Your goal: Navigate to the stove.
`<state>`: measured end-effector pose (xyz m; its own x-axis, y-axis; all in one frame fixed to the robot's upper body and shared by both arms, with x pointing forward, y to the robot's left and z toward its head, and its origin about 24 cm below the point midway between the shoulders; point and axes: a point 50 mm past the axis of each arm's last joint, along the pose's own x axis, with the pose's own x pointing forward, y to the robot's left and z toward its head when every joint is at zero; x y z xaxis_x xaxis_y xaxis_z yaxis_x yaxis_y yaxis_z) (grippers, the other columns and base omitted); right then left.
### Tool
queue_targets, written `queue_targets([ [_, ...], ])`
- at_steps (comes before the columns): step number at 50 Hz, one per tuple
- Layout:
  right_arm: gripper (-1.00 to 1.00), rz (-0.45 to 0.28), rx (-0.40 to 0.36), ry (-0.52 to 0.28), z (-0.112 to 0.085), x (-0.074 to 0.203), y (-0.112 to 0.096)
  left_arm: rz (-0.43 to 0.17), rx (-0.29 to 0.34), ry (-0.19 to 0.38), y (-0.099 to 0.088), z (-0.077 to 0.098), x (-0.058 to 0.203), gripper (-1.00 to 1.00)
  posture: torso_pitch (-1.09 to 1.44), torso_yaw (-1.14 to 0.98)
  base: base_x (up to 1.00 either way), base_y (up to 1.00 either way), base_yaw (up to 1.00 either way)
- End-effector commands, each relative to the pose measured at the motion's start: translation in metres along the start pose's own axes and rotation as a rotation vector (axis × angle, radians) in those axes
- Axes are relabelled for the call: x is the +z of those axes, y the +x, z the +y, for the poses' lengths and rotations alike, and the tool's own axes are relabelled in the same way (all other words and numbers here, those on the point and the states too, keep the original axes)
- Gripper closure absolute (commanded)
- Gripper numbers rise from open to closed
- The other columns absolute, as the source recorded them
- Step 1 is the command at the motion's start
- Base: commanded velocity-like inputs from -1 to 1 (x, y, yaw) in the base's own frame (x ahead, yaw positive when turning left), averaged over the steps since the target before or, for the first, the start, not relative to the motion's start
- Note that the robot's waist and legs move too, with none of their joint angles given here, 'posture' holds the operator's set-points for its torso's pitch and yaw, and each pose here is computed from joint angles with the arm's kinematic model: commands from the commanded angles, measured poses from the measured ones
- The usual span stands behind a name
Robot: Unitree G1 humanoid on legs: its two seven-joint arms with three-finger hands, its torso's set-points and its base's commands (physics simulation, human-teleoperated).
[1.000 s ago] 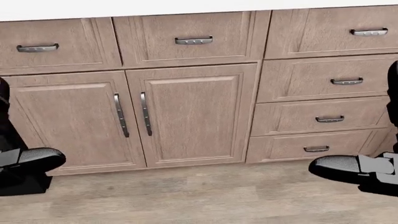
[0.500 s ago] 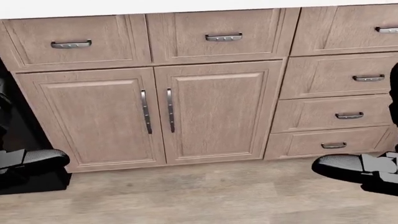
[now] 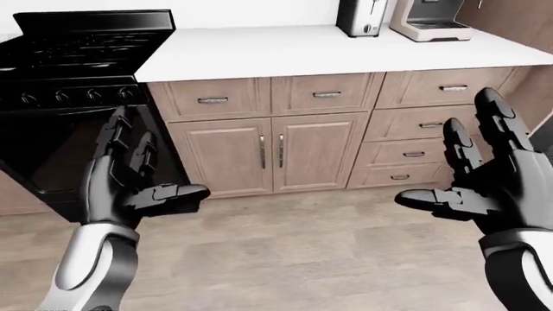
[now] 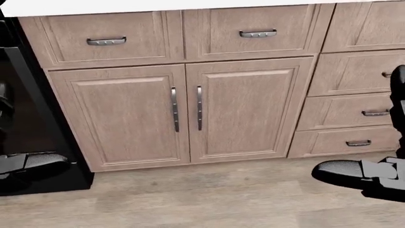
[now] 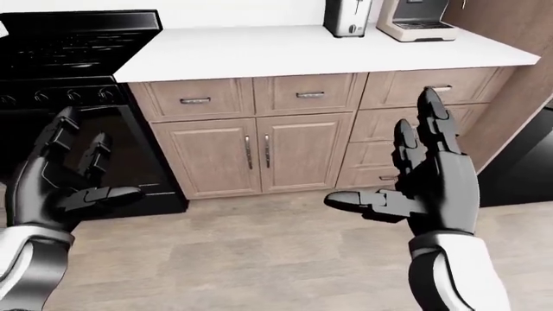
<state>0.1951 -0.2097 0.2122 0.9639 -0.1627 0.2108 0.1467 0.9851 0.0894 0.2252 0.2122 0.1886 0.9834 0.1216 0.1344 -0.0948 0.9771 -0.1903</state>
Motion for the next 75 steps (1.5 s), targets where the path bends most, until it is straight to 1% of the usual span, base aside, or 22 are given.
queue_targets([
  [1,-1.0,-0.091,0.031,-0.003,0.0052,0.0135,-0.0023,-0.106,-0.002,0.014,-0.0022,-0.0005,0.018,-1.0,0.0,0.0,0.0,0.31,0.0],
  [15,-1.0,-0.089,0.031,-0.004,0.0057,0.0126,-0.0012,-0.106,0.002,0.024,0.0003,-0.0002,0.0159,-1.0,0.0,0.0,0.0,0.32,0.0],
  [75,-1.0,-0.081,0.032,-0.008,0.0063,0.009,-0.0022,-0.1,-0.001,0.021,-0.0012,-0.0006,0.0142,-1.0,0.0,0.0,0.0,0.32,0.0],
])
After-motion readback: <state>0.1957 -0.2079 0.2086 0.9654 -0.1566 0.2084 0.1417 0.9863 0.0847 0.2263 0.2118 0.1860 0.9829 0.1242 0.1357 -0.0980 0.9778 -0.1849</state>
